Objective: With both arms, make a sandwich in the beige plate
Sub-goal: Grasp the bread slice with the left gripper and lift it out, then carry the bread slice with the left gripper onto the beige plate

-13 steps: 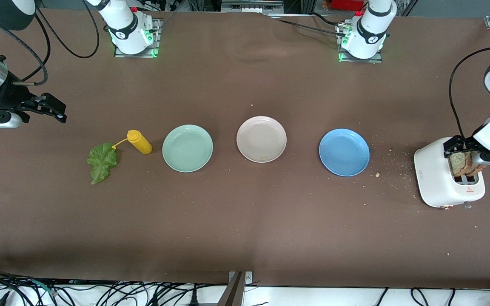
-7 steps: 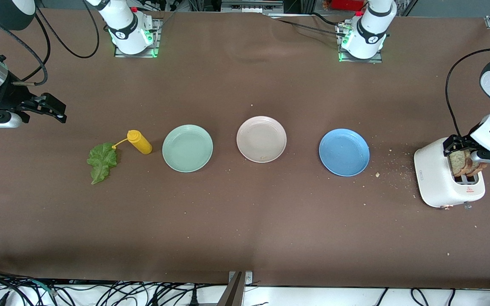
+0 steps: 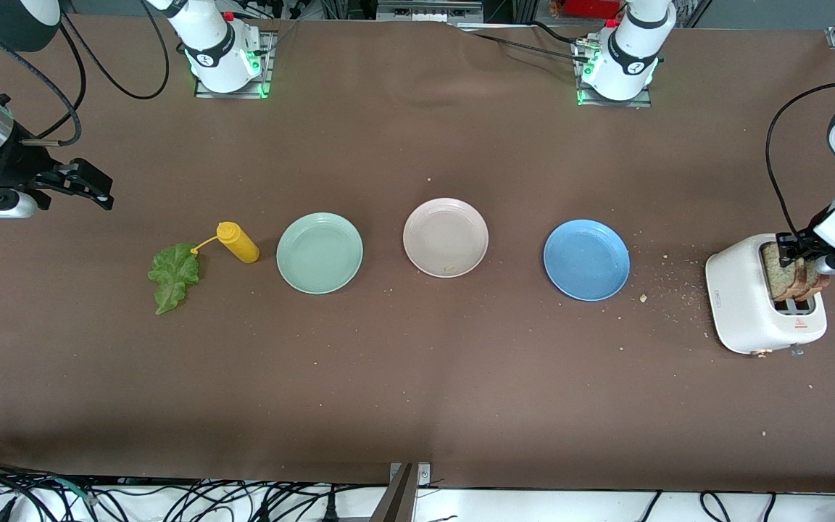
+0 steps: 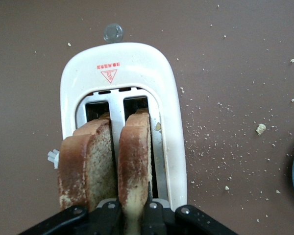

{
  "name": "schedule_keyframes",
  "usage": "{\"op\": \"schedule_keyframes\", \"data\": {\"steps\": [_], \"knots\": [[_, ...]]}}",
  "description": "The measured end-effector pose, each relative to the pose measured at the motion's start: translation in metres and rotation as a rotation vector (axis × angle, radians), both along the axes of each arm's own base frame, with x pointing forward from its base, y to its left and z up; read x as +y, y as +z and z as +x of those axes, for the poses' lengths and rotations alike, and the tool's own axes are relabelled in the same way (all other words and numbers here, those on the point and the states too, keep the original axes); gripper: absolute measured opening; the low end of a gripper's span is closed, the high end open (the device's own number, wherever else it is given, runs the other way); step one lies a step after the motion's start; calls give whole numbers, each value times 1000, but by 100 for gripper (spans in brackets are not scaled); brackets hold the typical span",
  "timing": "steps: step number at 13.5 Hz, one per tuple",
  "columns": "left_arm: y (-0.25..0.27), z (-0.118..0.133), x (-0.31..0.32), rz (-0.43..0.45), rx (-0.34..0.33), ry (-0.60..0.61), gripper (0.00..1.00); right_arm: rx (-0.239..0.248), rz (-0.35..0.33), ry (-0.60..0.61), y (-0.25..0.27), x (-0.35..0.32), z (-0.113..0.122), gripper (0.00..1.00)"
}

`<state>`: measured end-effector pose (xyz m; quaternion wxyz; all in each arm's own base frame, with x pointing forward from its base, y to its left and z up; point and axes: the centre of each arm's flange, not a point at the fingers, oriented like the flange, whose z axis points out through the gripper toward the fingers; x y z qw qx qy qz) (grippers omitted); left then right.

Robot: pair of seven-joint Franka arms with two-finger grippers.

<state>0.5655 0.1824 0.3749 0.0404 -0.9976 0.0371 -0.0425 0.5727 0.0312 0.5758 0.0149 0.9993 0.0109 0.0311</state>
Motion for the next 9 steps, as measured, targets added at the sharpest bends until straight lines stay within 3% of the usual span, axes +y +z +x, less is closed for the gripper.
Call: {"op": "schedule_keyframes", "data": {"steps": [5, 9], "knots": [[79, 15, -12, -18, 81, -15, 8, 0, 0, 0, 0, 0, 0, 100], [143, 25, -71, -38, 144, -87, 8, 0, 0, 0, 0, 0, 0, 100]]}}
